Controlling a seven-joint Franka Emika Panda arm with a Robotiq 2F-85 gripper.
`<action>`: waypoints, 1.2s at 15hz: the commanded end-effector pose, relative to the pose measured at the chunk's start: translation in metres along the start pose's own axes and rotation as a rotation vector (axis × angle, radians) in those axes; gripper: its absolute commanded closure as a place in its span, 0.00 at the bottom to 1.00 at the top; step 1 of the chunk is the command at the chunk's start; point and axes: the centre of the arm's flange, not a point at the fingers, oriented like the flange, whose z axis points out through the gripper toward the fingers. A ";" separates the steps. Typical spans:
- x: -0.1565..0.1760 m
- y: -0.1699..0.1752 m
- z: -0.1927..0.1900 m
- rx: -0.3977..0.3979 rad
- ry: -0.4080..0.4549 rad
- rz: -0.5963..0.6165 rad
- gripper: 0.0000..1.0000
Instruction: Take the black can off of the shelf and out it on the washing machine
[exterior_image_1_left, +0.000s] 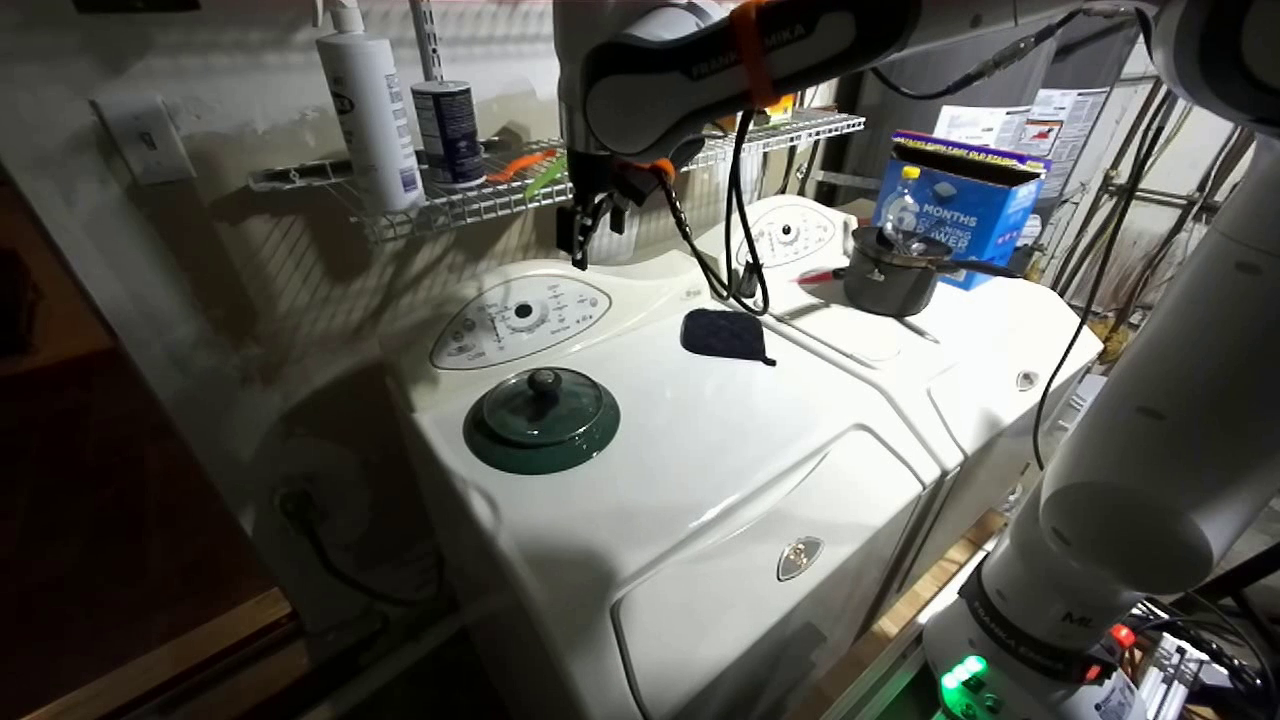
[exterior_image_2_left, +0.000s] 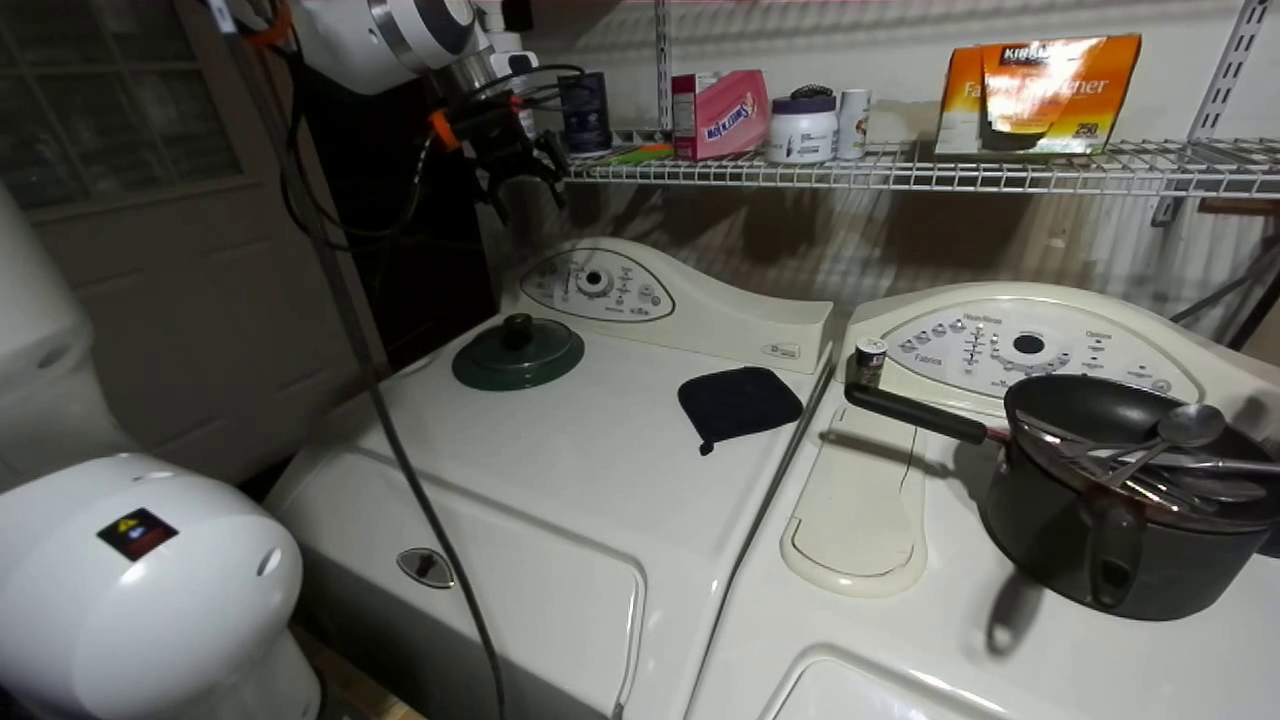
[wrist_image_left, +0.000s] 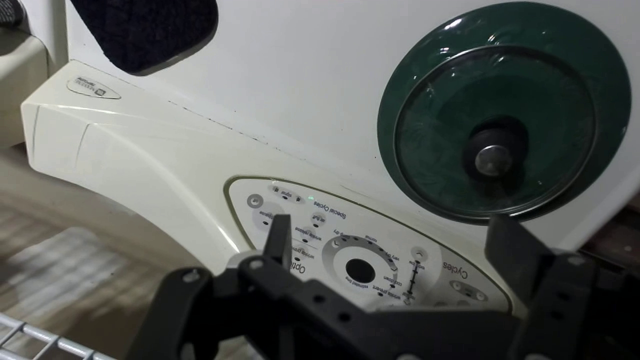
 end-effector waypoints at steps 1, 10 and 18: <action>0.000 0.000 0.000 0.000 0.000 0.000 0.00; 0.016 0.035 -0.080 -0.207 0.306 -0.099 0.00; 0.059 0.095 -0.100 -0.276 0.717 -0.277 0.00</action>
